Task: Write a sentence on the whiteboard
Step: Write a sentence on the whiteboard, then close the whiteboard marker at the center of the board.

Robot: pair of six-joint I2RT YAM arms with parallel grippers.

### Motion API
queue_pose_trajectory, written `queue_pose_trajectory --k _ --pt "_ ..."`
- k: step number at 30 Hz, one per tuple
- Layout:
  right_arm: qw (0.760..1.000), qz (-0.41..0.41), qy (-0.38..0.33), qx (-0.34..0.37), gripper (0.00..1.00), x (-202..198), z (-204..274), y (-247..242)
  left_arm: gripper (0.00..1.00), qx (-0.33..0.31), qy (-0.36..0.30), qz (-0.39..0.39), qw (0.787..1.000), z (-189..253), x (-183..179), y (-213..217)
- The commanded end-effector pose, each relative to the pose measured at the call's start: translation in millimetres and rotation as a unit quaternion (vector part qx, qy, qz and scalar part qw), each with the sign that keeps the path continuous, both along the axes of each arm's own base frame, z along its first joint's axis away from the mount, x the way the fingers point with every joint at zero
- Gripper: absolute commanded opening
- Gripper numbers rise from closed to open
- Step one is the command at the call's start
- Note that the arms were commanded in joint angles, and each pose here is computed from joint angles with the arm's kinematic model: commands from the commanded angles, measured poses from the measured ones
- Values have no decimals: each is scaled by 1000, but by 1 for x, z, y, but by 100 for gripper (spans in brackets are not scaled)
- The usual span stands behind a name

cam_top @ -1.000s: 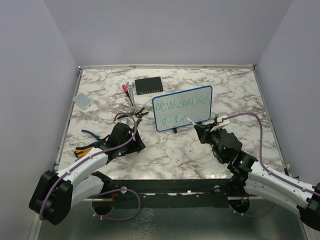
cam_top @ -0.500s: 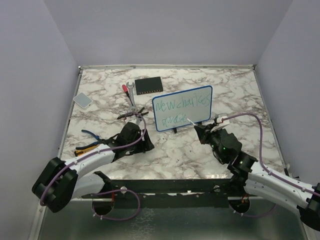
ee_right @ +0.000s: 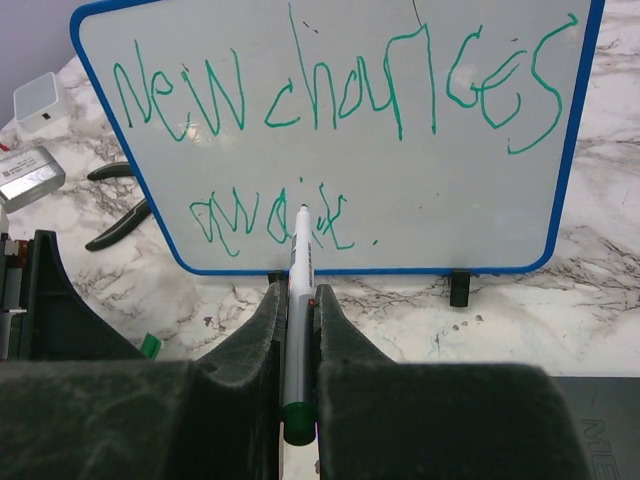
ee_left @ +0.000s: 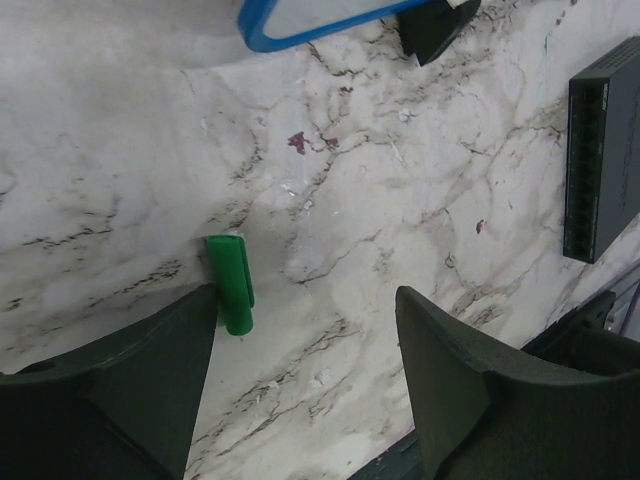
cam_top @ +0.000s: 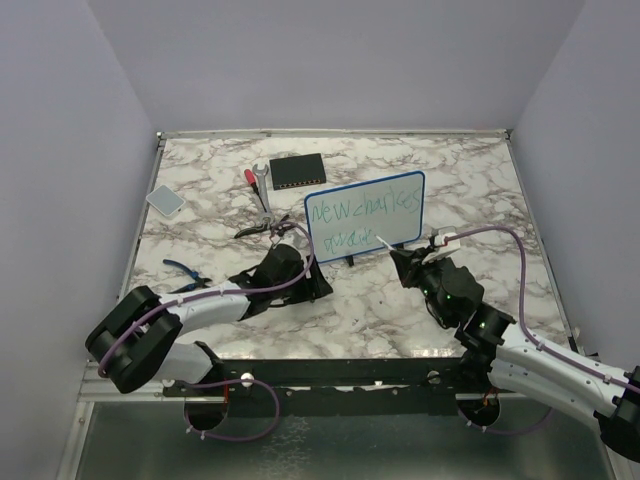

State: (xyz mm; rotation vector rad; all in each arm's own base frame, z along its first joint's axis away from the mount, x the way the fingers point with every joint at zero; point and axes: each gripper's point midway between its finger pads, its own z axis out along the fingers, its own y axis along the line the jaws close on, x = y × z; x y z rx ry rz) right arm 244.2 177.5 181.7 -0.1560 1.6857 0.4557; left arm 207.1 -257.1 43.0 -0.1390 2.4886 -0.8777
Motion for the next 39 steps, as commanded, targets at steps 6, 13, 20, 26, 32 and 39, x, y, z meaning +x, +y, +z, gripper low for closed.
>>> queue_pose_trajectory --k 6,13,20,26,32,39 --pt "1000 -26 -4 0 1 3 -3 -10 73 11 5 2 1000 -2 -11 -6" --pt "1000 -29 -4 -1 1 3 -4 -11 74 21 -16 12 1000 -2 -6 -5" --pt "999 -34 -6 -1 1 3 -4 -14 74 4 -15 0 1000 2 -7 -23" --pt "999 -39 -8 3 1 3 -2 -17 74 -31 -34 4 999 14 0 -42" --pt "999 -40 -8 2 1 2 -1 -18 74 -21 -78 -4 997 19 13 -49" --pt "999 -47 -13 8 1 1 3 -22 75 -19 -124 -27 992 46 15 -45"
